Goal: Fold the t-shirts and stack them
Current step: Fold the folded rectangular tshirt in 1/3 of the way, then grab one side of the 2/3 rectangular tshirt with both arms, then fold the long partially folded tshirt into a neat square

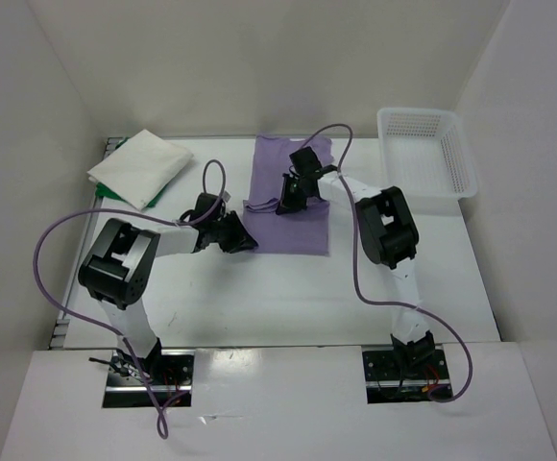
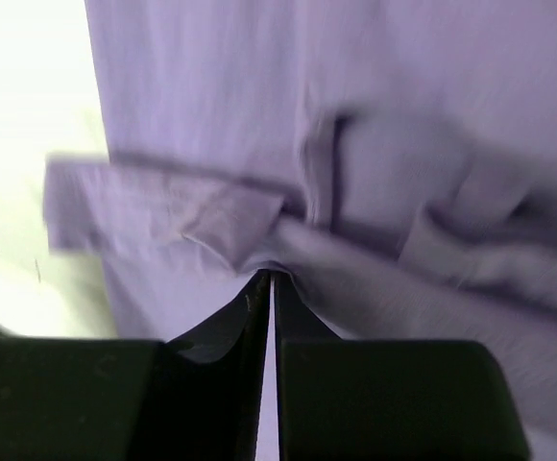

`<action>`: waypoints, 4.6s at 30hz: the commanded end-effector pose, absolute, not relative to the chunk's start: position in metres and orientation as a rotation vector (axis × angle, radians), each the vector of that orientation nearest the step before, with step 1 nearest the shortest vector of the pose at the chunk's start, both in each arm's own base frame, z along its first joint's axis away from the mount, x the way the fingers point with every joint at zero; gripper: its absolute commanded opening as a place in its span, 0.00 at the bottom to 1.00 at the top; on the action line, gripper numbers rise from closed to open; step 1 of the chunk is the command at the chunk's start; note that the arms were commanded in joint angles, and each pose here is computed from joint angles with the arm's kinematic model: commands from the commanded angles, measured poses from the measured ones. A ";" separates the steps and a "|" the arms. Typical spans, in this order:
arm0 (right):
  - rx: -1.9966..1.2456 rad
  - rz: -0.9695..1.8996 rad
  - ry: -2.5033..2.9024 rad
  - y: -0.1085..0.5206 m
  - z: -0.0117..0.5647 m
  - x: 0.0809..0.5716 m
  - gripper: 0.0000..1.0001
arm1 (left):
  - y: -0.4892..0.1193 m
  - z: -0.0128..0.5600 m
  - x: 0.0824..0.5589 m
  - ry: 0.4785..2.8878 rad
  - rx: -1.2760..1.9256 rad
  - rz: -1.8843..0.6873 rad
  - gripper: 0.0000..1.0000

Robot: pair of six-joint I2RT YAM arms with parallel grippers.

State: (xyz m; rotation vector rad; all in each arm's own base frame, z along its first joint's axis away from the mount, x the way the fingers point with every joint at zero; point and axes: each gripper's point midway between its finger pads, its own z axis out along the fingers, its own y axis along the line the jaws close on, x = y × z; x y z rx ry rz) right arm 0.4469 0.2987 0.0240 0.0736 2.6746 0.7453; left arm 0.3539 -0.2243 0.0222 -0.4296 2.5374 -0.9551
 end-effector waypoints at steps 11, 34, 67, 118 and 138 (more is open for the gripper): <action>0.137 0.637 2.259 0.295 0.142 0.570 0.11 | -0.209 0.031 0.317 2.664 -0.457 -0.843 0.30; 0.367 0.710 2.608 0.186 0.051 0.336 0.15 | -0.182 0.019 0.323 2.660 -0.550 -0.865 0.35; 0.478 0.786 2.652 0.187 0.020 0.313 0.05 | -0.180 0.015 0.330 2.669 -0.525 -0.827 0.00; 0.423 0.752 2.393 0.147 0.103 0.589 0.25 | -0.184 0.126 0.608 2.172 -0.649 -0.854 0.24; 0.215 0.859 2.489 0.227 0.073 0.568 0.00 | -0.249 0.057 0.523 2.378 -0.445 -0.933 0.49</action>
